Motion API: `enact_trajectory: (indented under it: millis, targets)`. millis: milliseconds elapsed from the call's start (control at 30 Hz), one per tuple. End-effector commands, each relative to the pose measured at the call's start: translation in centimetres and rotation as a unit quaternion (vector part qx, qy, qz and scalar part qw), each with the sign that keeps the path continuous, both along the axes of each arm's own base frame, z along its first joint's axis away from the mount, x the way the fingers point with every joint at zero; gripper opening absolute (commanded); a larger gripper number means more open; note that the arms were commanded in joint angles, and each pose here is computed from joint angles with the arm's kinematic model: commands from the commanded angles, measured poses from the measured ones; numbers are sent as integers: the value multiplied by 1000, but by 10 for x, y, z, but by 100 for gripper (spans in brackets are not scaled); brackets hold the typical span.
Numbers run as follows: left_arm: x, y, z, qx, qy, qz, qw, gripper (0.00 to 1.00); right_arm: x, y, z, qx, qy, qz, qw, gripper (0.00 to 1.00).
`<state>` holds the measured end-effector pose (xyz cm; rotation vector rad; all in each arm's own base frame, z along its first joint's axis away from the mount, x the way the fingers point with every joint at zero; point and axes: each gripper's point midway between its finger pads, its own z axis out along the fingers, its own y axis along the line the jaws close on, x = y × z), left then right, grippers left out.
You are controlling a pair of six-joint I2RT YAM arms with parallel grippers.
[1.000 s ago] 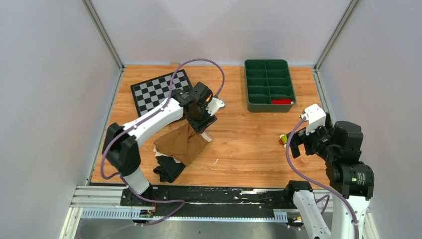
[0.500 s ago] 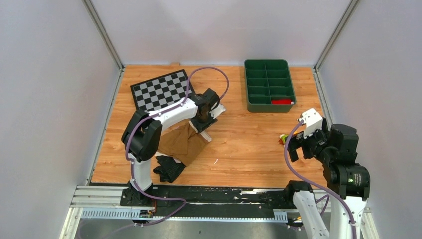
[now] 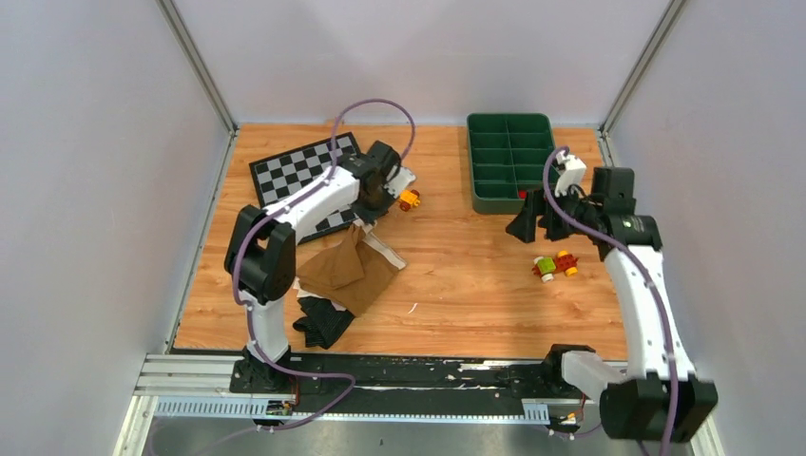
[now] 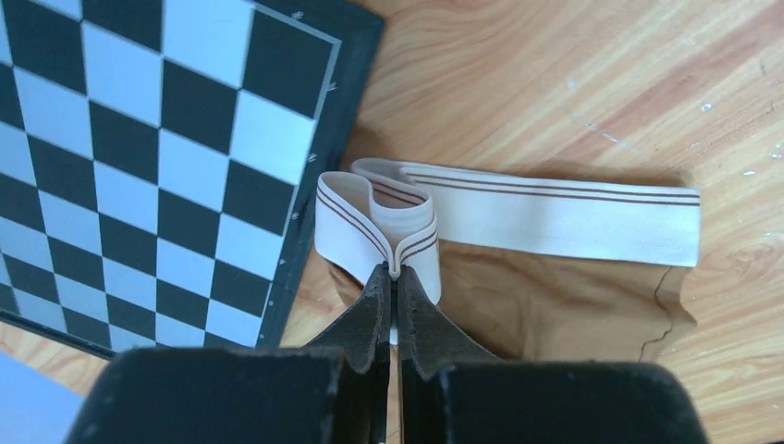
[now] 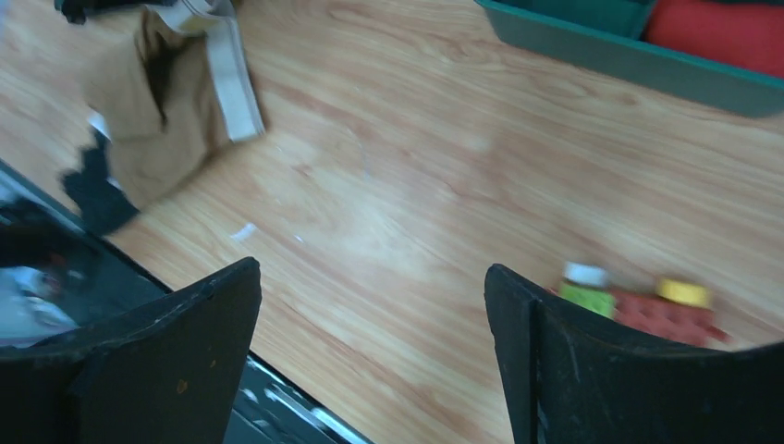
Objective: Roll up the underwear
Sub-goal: Pick up the underwear from the center of the board.
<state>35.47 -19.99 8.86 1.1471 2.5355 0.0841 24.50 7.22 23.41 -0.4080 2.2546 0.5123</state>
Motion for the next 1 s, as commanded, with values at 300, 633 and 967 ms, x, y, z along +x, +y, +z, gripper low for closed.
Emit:
enact_trajectory:
  millis: [300, 633, 967]
  targets:
    - [6, 59, 60, -115, 21, 73, 990, 2, 69, 141, -99, 172, 167, -25, 970, 73]
    - [14, 83, 27, -133, 53, 128, 981, 1, 67, 241, -166, 167, 264, 46, 949, 64]
    - [7, 66, 18, -202, 96, 136, 965, 7, 53, 279, -187, 189, 317, 62, 927, 60]
